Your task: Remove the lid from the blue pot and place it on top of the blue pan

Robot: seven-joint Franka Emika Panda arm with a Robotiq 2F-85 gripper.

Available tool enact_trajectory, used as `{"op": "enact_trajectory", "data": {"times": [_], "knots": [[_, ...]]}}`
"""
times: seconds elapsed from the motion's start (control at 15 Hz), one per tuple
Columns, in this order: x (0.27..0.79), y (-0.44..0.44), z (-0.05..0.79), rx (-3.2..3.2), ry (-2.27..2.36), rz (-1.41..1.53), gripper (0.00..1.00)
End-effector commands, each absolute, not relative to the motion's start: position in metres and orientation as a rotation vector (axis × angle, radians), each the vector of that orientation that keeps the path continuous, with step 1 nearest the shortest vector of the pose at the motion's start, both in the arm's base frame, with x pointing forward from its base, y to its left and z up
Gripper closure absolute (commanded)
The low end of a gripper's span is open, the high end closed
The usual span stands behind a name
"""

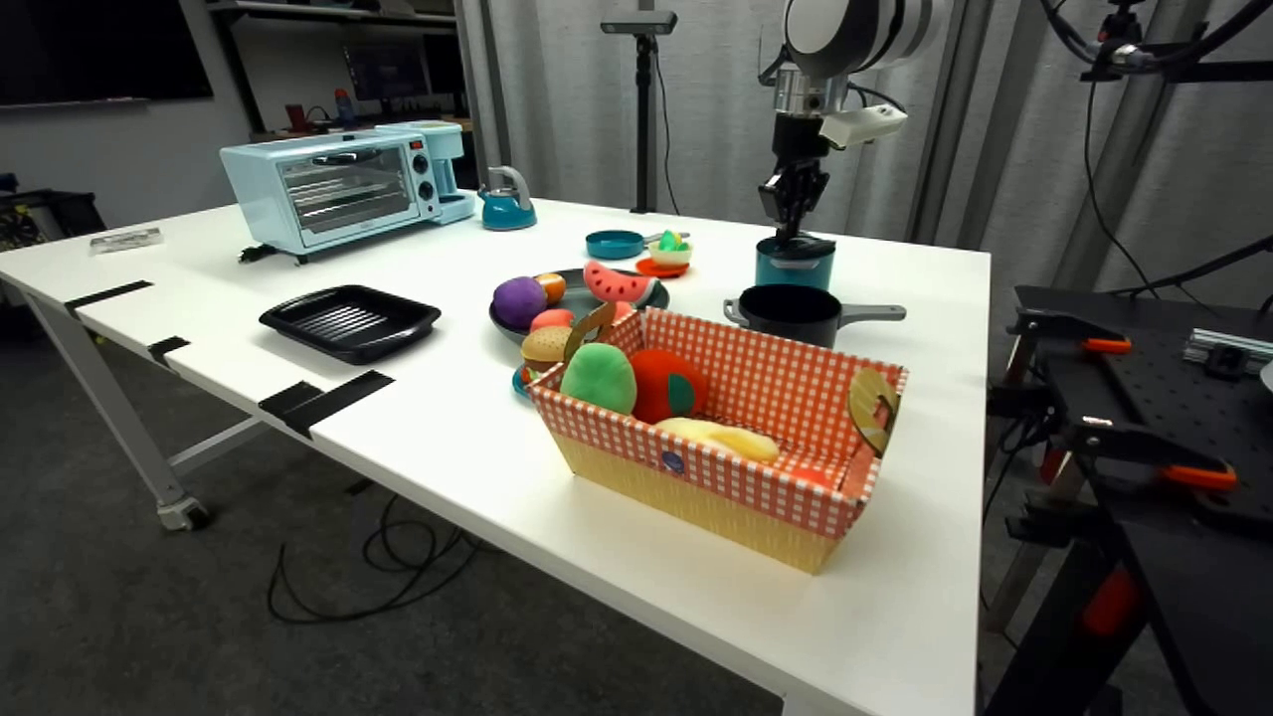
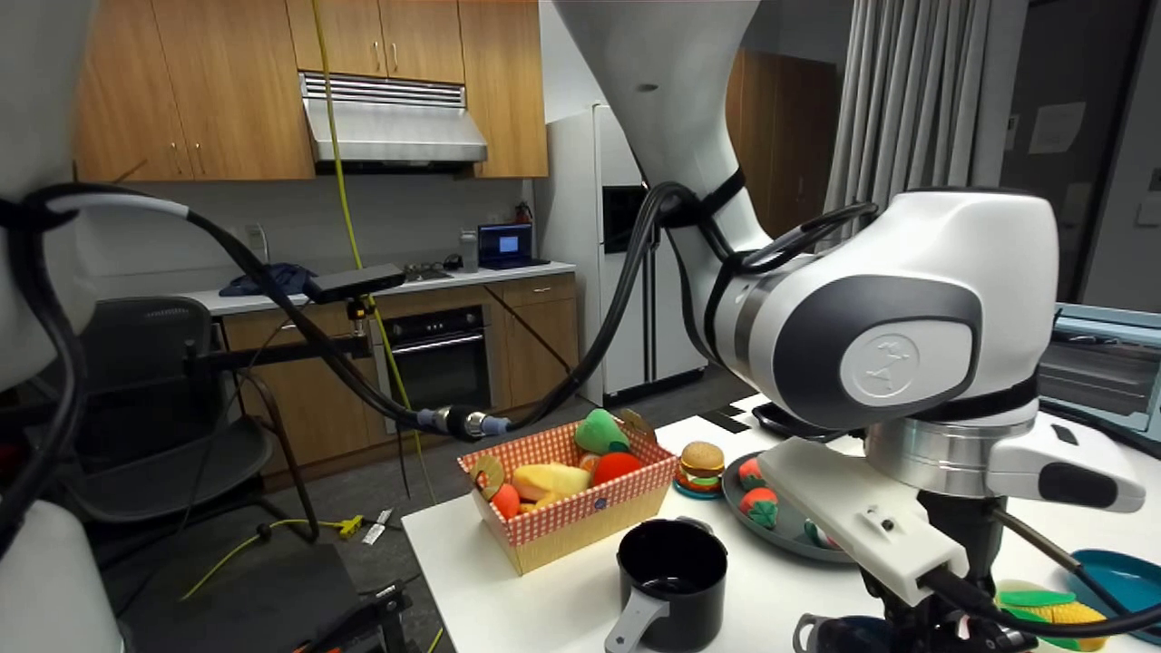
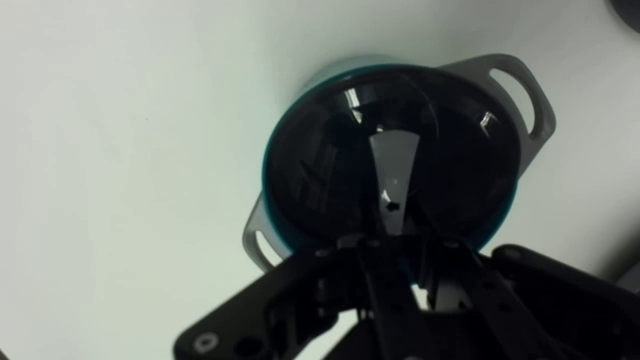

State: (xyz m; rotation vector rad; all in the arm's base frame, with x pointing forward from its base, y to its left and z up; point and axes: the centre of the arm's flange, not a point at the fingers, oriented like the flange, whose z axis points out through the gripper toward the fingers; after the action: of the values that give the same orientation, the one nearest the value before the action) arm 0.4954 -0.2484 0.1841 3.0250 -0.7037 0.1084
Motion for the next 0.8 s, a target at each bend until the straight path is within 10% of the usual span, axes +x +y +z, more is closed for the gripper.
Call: {"op": "enact_trajectory", "data": {"times": [0.0,0.73], "knots": [[0.491,-0.252,0.190,3.040,-0.687,0.090,0.96],[0.483,-0.225,0.286,3.079,-0.633,0.136,0.96]]}}
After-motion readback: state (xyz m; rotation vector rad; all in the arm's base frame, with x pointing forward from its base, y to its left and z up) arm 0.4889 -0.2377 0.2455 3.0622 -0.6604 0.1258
